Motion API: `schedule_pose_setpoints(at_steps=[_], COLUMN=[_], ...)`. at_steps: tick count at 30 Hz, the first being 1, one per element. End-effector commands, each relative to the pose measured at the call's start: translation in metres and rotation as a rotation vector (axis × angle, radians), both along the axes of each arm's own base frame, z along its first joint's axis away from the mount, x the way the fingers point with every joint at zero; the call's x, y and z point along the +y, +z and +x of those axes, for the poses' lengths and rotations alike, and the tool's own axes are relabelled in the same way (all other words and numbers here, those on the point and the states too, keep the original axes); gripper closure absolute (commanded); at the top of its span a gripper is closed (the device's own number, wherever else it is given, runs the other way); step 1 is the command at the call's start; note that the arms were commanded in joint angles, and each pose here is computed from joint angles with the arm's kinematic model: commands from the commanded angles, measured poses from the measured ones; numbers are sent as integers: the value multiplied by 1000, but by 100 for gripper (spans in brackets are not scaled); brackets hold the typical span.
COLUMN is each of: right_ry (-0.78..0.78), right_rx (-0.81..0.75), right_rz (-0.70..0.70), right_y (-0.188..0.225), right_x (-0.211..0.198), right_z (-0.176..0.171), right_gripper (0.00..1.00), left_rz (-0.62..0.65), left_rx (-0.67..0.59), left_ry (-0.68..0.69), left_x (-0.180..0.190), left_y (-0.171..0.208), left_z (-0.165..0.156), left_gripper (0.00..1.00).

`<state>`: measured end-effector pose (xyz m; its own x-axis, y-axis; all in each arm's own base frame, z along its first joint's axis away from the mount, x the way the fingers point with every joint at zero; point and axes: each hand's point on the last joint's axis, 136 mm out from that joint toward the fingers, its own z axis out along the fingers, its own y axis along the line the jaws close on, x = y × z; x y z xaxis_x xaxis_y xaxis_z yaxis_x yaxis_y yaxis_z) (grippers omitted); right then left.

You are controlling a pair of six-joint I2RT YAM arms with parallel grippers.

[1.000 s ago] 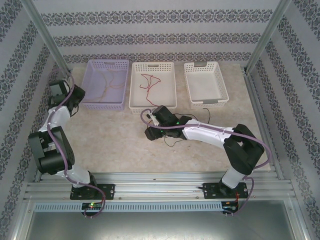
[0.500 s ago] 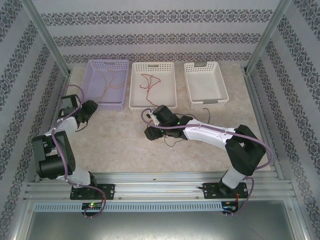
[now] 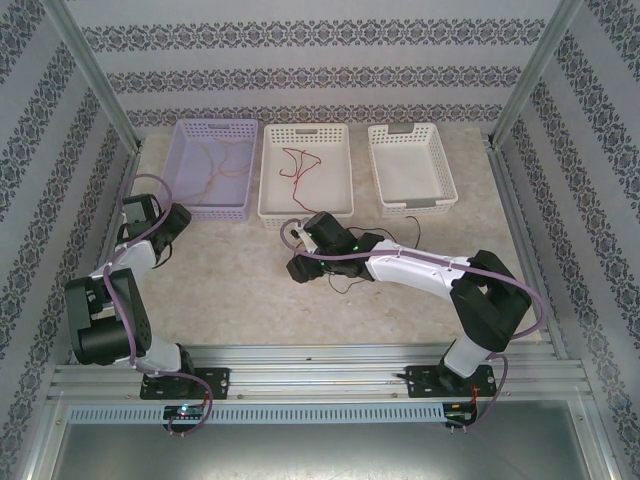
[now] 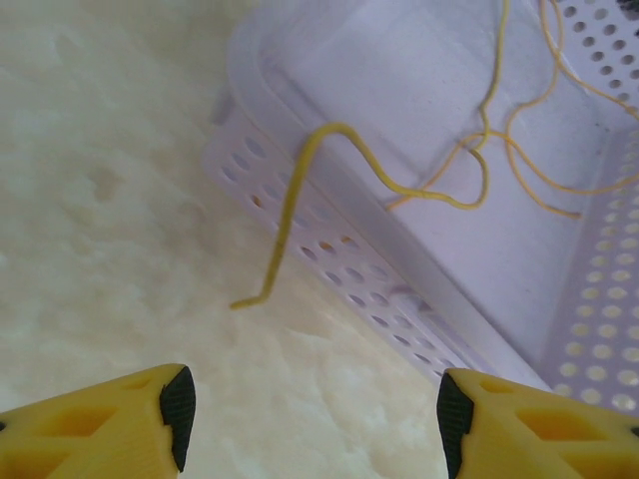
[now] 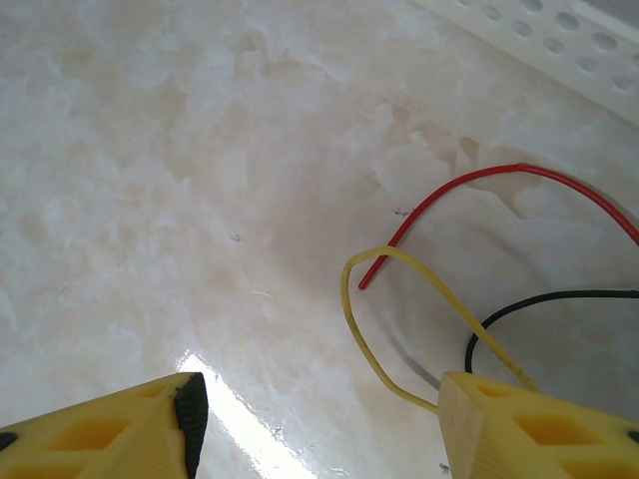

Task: Untangle the cables

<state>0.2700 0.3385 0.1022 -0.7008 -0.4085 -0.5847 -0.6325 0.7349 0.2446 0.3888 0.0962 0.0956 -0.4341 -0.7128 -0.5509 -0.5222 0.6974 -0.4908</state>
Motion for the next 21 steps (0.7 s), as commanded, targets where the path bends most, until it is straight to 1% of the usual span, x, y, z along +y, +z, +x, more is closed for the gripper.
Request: schedule_pose_setpoints(at_steps=[1, 4, 9, 13, 17, 21], right_ry=[12, 12, 11, 12, 14, 17], right_rx=[-5, -7, -7, -8, -10, -7], right_rz=[28, 28, 31, 30, 30, 29], right_y=[7, 7, 8, 8, 8, 7], right_x=[2, 2, 3, 3, 3, 4], right_z=[-6, -7, -7, -8, -8, -8], right_gripper=[37, 37, 37, 37, 37, 37], left_rz=[110, 136, 154, 168, 208, 234], left_rx=[40, 49, 54, 57, 64, 76], left_ry=[-12, -15, -36, -36, -58, -70], left_x=[13, 17, 17, 18, 14, 14], left_y=[0, -2, -7, -13, -12, -16], left_z=[5, 8, 14, 17, 26, 31], left_gripper=[34, 35, 42, 43, 45, 50])
